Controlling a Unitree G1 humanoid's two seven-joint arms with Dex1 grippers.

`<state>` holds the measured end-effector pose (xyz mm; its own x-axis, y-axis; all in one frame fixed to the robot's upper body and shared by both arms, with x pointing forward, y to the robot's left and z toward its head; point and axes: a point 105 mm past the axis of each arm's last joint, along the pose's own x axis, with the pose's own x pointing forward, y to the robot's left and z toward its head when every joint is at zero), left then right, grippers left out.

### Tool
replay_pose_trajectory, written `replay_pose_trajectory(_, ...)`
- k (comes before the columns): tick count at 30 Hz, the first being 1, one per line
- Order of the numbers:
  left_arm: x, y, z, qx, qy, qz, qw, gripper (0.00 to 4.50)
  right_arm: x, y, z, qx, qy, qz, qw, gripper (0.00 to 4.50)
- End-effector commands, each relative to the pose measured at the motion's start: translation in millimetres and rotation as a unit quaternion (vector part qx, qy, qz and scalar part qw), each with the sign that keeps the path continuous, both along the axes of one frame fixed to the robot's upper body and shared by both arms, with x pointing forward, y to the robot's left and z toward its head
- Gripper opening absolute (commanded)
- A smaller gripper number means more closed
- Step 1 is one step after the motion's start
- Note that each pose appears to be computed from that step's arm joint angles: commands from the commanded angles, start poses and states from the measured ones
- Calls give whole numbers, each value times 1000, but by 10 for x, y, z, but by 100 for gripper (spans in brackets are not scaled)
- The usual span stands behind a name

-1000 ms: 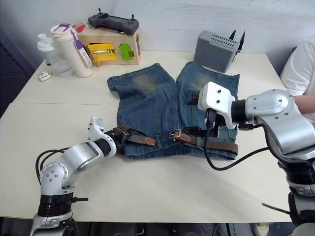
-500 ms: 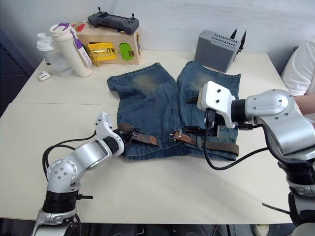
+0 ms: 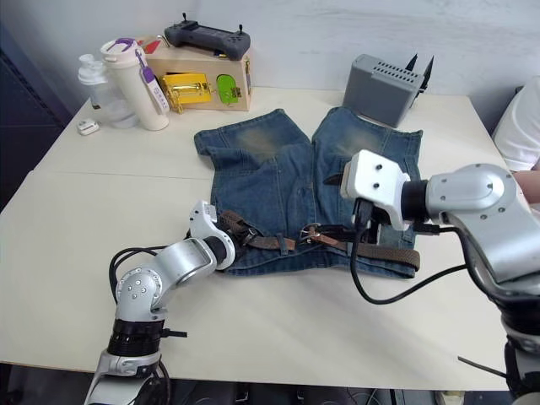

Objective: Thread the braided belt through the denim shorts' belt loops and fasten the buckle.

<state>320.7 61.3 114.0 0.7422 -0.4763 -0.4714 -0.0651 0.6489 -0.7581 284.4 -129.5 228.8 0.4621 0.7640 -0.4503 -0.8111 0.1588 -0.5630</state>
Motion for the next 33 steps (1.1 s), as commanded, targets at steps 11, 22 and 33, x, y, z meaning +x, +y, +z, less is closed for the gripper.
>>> replay_pose_trajectory(11,-121,-426,-286,14,43,-118,992,0,3,312,-504,-80,-257,68,961,441)
replay_pose_trajectory(22,-123,-434,-350,25,48,-129,990,0,64,134,-705,-129,-309,81,939,441)
replay_pose_trajectory(33,-116,-421,-349,30,44,-124,991,0,114,-19,-856,-151,-304,86,937,441)
